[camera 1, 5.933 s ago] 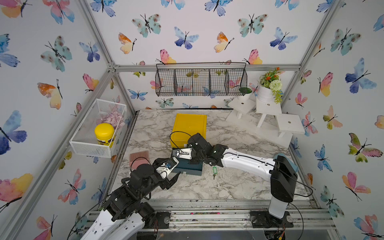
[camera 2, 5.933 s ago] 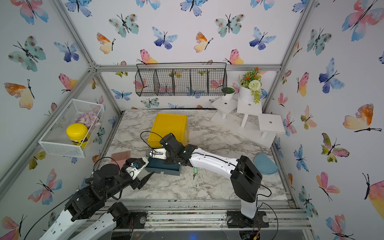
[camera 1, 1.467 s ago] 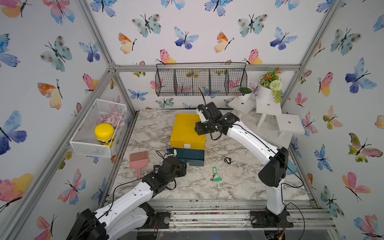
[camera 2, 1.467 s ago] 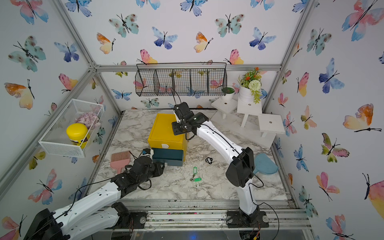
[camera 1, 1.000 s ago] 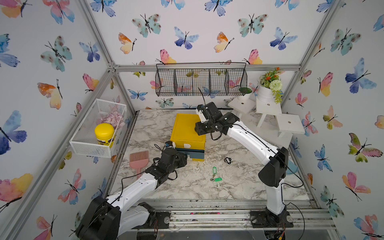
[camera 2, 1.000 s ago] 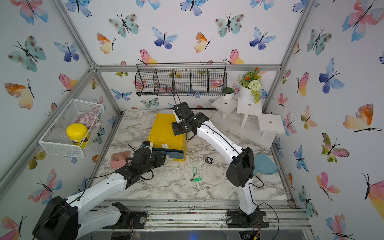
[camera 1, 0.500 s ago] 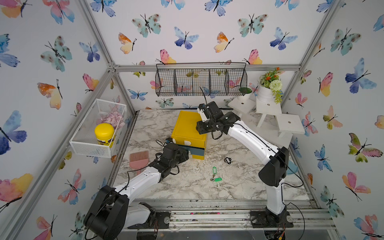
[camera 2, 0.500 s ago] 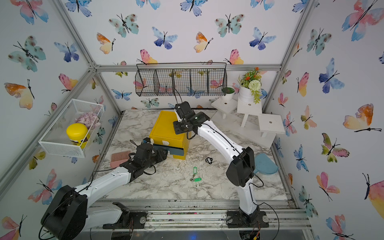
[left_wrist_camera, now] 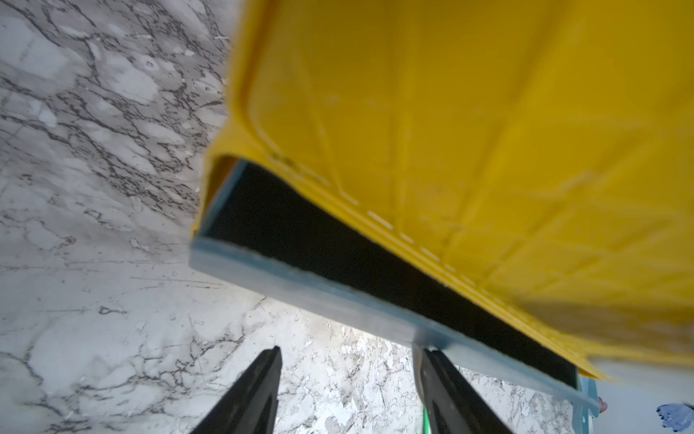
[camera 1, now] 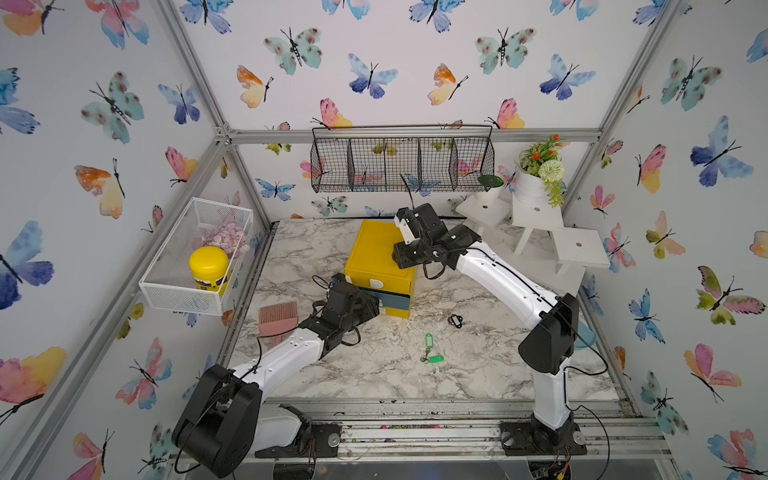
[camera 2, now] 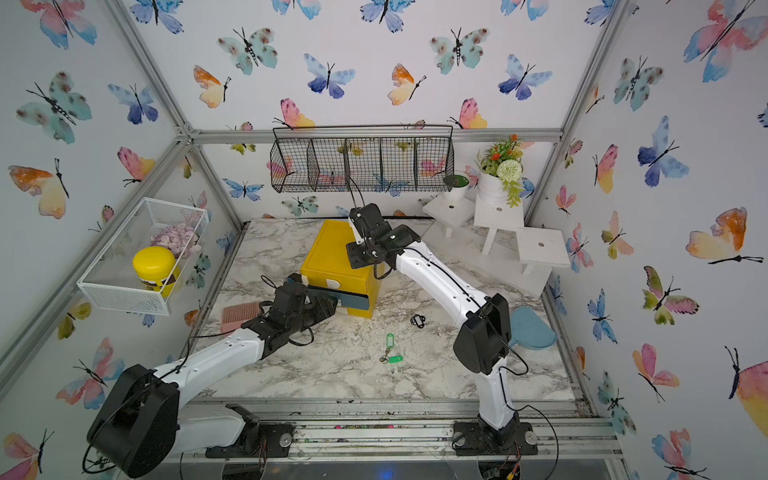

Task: Take the keys out of the drawer
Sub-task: Close the drawer in the storage box.

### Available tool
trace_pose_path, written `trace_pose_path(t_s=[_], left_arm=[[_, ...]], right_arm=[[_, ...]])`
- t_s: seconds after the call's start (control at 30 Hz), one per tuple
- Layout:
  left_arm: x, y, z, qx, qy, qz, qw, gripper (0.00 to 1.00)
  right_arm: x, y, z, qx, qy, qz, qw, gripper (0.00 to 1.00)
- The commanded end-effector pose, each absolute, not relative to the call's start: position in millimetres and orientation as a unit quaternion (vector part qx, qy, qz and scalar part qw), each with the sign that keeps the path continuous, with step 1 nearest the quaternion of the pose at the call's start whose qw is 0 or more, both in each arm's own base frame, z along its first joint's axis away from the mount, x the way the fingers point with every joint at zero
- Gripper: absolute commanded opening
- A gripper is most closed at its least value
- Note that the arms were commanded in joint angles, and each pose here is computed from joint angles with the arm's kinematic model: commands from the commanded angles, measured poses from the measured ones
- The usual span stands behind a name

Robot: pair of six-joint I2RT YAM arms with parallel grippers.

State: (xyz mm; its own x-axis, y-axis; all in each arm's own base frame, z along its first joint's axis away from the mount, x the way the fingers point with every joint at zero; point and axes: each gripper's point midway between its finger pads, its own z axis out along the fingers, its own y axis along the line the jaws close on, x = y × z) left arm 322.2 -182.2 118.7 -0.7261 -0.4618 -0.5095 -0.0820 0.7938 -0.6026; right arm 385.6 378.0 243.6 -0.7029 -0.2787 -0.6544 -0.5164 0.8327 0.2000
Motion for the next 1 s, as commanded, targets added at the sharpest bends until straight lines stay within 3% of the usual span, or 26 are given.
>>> trace_pose_path(t_s=[0.0,0.27,0.53,0.97], left_arm=[[321,-176,128,-0.188,0.867,-0.307,0.344,0.65],[315,-163,129,-0.24,0.847,-0.332,0.339,0.62],[316,-162,120,-0.264,0.837,-0.354,0.324,0.5],[347,-167,134,-0.33,0.784,-0.397,0.343,0.52]], right_arm=[[370,362,209,-0.219,0.927,0.161,0.259,0.43],[371,365,210,-0.219,0.927,0.164,0.258,0.42],[371,368,209,-0.219,0.926,0.172,0.254,0.41],[372,364,214,-0.218,0.924,0.169,0.264,0.4]])
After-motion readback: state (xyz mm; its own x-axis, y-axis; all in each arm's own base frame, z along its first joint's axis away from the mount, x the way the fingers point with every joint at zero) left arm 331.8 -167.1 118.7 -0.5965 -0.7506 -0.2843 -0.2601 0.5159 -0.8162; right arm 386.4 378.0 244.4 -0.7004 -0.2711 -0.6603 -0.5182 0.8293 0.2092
